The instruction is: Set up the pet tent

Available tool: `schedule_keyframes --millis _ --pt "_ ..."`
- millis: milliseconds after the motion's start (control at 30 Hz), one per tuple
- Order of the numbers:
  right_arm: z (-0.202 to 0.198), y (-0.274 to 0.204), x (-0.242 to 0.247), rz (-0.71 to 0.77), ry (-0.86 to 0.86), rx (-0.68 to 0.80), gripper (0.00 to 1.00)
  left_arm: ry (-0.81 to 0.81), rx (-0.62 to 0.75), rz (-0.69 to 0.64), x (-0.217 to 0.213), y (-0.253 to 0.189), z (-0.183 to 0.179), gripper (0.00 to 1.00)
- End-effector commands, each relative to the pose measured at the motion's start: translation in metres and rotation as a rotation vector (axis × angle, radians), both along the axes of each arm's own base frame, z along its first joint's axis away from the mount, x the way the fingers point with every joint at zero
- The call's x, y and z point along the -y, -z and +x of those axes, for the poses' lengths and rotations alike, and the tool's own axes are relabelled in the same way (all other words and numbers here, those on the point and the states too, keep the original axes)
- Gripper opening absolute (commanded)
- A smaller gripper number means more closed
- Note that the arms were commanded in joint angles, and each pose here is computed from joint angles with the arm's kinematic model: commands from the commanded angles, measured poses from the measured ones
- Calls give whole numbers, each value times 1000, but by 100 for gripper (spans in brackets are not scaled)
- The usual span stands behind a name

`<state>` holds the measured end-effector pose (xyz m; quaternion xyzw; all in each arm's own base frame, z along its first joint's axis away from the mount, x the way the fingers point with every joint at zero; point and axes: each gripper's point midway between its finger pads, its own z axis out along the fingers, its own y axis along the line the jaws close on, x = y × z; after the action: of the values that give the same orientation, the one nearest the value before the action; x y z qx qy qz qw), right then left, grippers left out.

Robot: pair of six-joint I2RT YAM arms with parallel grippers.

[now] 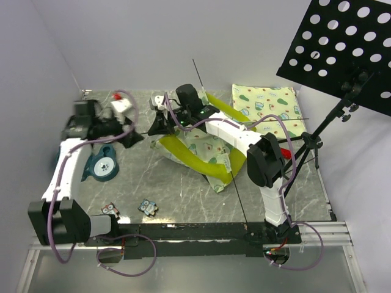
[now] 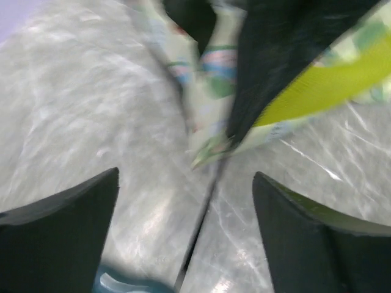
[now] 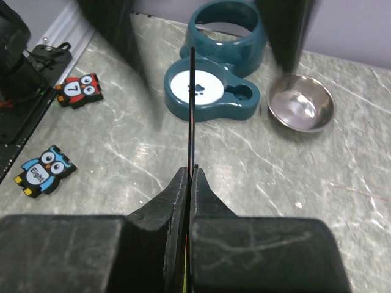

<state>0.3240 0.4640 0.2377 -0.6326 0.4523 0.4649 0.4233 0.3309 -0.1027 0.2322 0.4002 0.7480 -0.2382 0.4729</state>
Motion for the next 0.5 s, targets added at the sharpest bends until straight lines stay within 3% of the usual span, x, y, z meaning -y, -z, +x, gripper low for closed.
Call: schedule_keyframes --millis 0,133,267,467 --pt "11 -39 17 64 17 57 0 -250 79 -162 -59 -49 5 100" --pt "15 -58 25 84 29 52 0 -336 62 -241 -87 -32 -4 100" --pt "16 -80 30 110 32 51 0 -261 54 -305 -72 2 -13 100" --pt "8 -108 33 143 18 43 0 -188 77 -384 -47 21 6 98"
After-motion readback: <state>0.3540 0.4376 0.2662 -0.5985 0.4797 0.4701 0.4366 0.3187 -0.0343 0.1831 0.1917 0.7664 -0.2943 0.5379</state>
